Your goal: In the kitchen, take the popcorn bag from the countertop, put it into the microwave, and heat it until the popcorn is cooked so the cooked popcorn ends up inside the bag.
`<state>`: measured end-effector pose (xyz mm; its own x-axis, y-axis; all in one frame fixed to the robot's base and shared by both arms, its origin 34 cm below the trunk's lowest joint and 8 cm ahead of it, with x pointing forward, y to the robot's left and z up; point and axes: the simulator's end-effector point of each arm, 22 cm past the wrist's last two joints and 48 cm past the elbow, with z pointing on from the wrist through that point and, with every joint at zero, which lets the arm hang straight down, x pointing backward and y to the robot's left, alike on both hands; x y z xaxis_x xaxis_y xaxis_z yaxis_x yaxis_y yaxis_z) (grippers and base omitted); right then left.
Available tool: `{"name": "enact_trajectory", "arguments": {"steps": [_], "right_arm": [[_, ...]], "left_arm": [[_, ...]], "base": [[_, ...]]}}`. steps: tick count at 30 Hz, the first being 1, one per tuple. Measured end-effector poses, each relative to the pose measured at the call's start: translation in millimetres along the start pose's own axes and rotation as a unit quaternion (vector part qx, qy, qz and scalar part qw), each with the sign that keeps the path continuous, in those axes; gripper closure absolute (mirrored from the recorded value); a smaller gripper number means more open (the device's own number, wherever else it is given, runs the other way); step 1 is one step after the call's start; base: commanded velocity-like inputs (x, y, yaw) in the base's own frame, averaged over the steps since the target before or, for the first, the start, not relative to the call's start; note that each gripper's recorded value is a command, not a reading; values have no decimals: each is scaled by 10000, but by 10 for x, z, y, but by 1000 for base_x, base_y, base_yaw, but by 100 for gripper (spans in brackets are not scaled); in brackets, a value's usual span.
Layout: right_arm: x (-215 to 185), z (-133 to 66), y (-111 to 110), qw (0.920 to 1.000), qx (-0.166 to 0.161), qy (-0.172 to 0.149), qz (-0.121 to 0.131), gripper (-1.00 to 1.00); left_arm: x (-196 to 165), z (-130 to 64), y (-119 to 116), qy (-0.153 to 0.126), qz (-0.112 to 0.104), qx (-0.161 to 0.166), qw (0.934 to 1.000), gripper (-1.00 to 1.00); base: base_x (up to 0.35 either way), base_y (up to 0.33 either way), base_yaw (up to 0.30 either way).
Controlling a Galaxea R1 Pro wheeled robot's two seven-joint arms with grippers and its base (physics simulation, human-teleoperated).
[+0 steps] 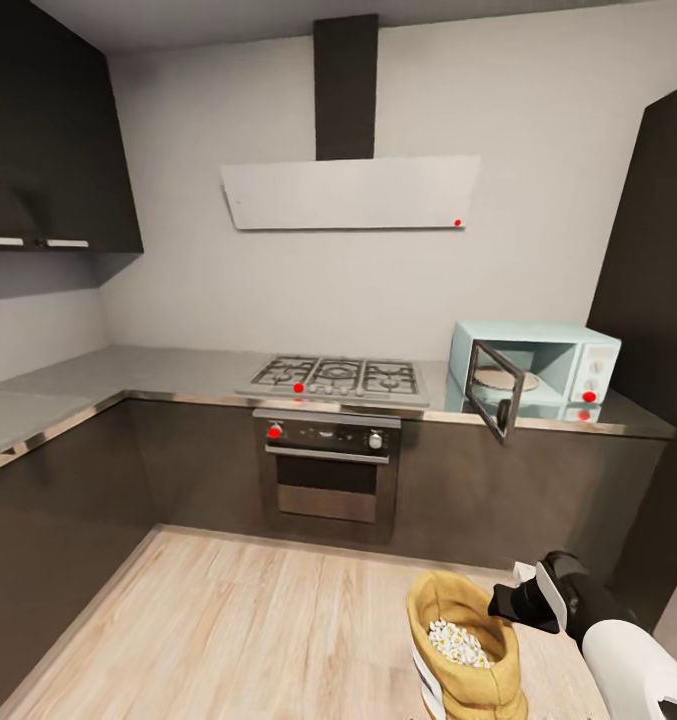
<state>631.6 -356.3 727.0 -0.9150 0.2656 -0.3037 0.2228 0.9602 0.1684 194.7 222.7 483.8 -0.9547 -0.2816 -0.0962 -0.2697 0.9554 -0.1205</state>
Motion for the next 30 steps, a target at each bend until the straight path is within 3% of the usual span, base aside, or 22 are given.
{"name": "enact_trajectory", "arguments": {"steps": [30], "right_arm": [[-44,-57,4,10000,-22,-80,18,100]], "left_arm": [[-49,-2,-6,-62,11,13,10000,-100]], "base": [[0,0,-252]]}}
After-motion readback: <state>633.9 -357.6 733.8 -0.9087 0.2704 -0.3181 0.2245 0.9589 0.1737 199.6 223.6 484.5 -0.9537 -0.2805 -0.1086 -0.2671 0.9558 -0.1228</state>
